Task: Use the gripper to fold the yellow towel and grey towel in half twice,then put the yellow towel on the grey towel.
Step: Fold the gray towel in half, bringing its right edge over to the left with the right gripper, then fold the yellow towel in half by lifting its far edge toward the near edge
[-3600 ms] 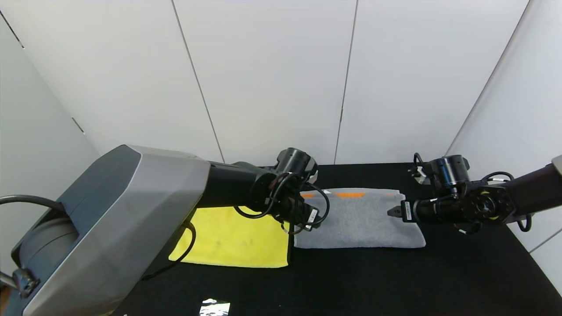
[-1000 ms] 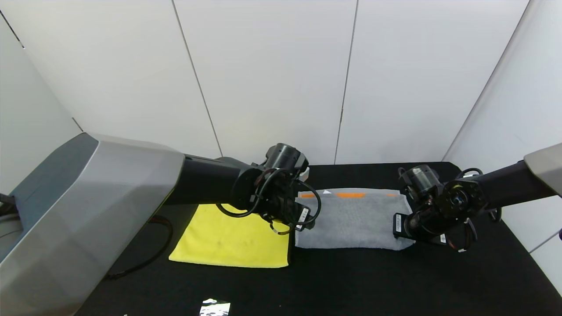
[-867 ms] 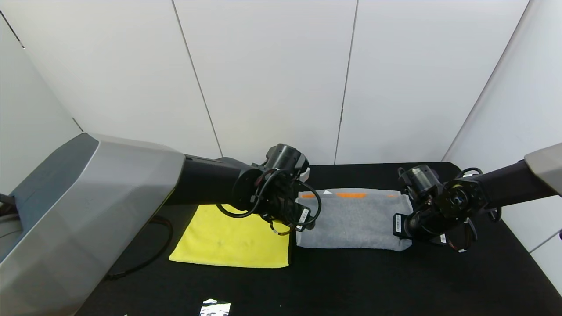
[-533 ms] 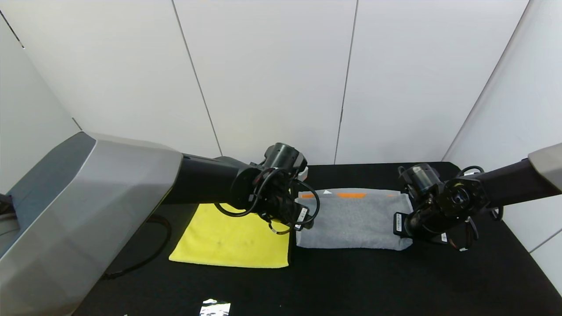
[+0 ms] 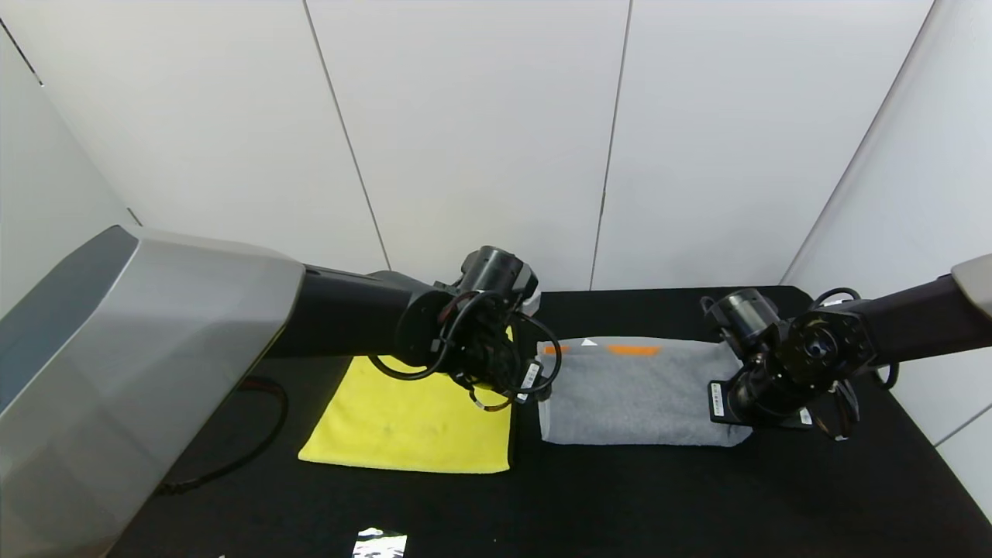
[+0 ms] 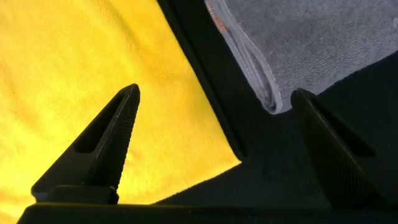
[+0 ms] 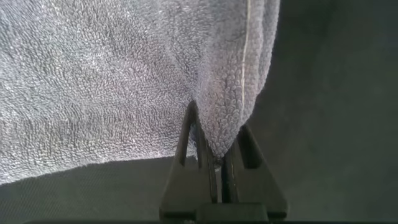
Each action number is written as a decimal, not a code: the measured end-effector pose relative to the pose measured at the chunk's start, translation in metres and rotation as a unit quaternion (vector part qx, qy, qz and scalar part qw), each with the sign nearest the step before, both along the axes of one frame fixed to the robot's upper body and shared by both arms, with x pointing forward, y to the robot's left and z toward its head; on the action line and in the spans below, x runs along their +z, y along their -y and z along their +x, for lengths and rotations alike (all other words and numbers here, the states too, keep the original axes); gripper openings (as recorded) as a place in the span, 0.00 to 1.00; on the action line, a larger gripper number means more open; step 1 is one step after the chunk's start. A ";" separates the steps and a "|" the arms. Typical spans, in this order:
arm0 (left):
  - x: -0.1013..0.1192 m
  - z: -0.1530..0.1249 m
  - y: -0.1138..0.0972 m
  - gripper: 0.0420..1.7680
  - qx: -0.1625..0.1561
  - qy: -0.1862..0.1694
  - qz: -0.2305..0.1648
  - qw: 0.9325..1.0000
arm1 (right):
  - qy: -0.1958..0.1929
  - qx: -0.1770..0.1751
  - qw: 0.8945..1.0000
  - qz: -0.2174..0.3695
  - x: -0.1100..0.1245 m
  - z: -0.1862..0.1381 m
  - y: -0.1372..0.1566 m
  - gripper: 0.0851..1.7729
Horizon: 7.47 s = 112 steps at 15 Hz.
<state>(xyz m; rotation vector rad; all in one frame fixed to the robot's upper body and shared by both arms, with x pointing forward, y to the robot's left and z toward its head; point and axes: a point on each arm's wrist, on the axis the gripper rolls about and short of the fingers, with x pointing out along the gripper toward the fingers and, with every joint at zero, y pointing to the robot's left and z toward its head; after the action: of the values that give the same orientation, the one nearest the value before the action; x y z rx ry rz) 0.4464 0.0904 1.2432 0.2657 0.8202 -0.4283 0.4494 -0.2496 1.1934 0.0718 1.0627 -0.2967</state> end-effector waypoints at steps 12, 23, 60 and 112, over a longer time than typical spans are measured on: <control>0.014 0.001 -0.022 0.97 0.018 0.009 -0.003 1.000 | 0.016 -0.011 0.999 -0.032 0.023 -0.003 0.021 0.06; 0.029 -0.005 -0.048 0.97 0.042 0.014 -0.007 0.999 | 0.086 0.092 0.992 -0.008 0.058 -0.024 -0.050 0.06; 0.035 -0.018 -0.068 0.97 0.057 0.009 -0.003 0.998 | 0.080 0.270 0.959 0.040 0.012 -0.051 -0.152 0.56; 0.025 -0.046 -0.226 0.97 0.020 -0.023 0.122 0.992 | 0.143 0.457 0.877 0.046 0.061 -0.077 -0.200 0.96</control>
<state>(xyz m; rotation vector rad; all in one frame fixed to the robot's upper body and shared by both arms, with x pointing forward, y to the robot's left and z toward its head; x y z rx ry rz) 0.4000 0.3168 1.2684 0.4672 0.9226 -0.2975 0.3720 -0.0498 1.2547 -0.2954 0.7139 0.6117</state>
